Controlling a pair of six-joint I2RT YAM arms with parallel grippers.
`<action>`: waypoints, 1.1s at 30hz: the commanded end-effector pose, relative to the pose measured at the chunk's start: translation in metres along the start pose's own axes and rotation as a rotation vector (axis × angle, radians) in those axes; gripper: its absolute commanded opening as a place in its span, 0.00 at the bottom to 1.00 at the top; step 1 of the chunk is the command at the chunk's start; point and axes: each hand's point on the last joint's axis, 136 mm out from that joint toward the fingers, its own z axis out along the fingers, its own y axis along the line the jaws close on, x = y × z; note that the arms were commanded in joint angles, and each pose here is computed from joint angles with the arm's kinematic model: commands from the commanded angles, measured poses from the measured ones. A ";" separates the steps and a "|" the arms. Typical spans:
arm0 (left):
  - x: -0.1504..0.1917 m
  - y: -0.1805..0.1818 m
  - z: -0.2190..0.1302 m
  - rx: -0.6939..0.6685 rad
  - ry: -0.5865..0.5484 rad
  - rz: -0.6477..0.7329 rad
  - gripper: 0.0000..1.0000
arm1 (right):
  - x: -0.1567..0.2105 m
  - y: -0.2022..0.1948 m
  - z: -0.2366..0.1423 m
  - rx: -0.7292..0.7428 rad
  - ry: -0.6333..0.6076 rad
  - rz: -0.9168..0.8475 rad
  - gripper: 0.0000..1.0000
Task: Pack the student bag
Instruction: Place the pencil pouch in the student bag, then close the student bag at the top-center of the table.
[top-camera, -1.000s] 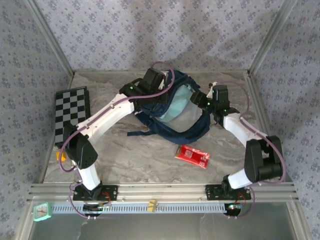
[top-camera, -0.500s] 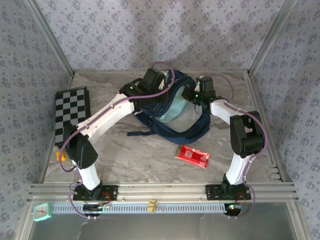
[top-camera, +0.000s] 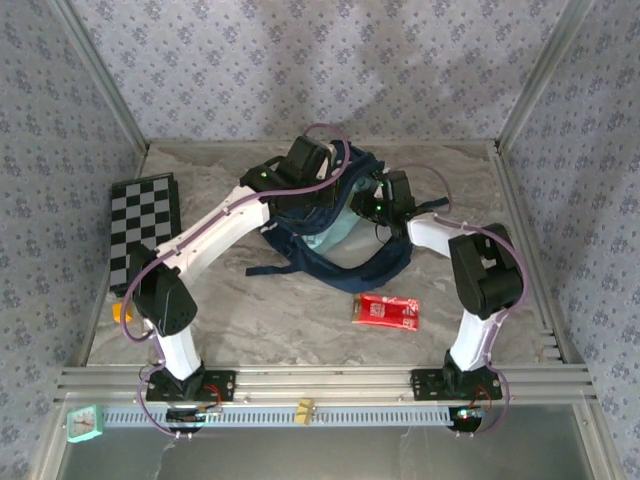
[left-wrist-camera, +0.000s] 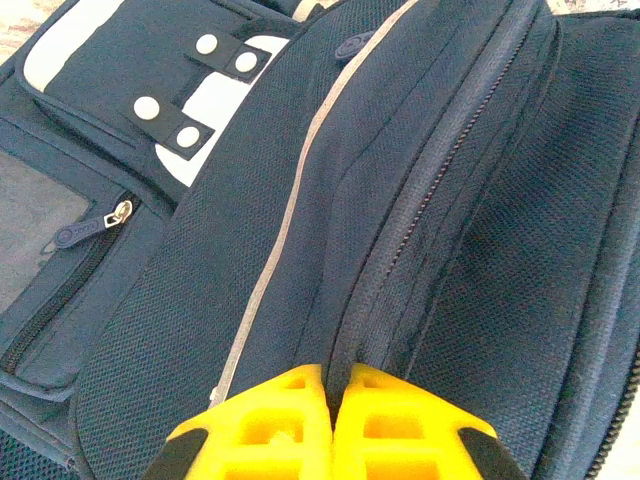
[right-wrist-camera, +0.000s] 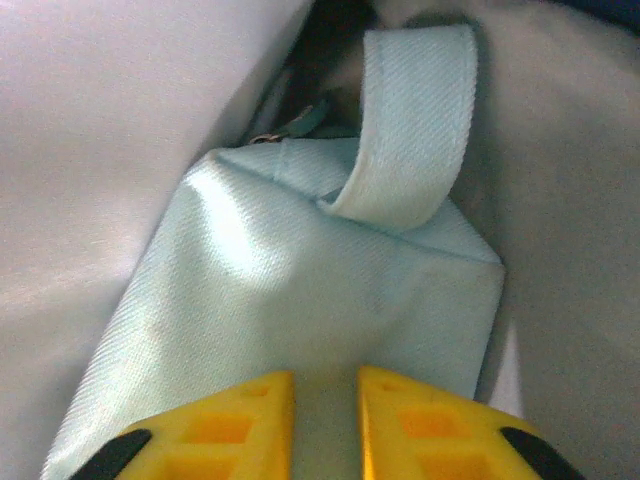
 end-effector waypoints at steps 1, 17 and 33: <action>-0.030 -0.005 -0.014 0.013 -0.092 -0.004 0.00 | -0.012 0.010 -0.033 -0.003 -0.018 -0.042 0.31; -0.014 0.000 -0.016 0.016 -0.058 -0.012 0.00 | 0.029 0.055 -0.049 -0.111 -0.018 0.018 0.12; 0.087 -0.052 0.016 0.160 0.223 0.169 0.20 | 0.013 -0.032 -0.213 0.244 -0.162 0.050 0.25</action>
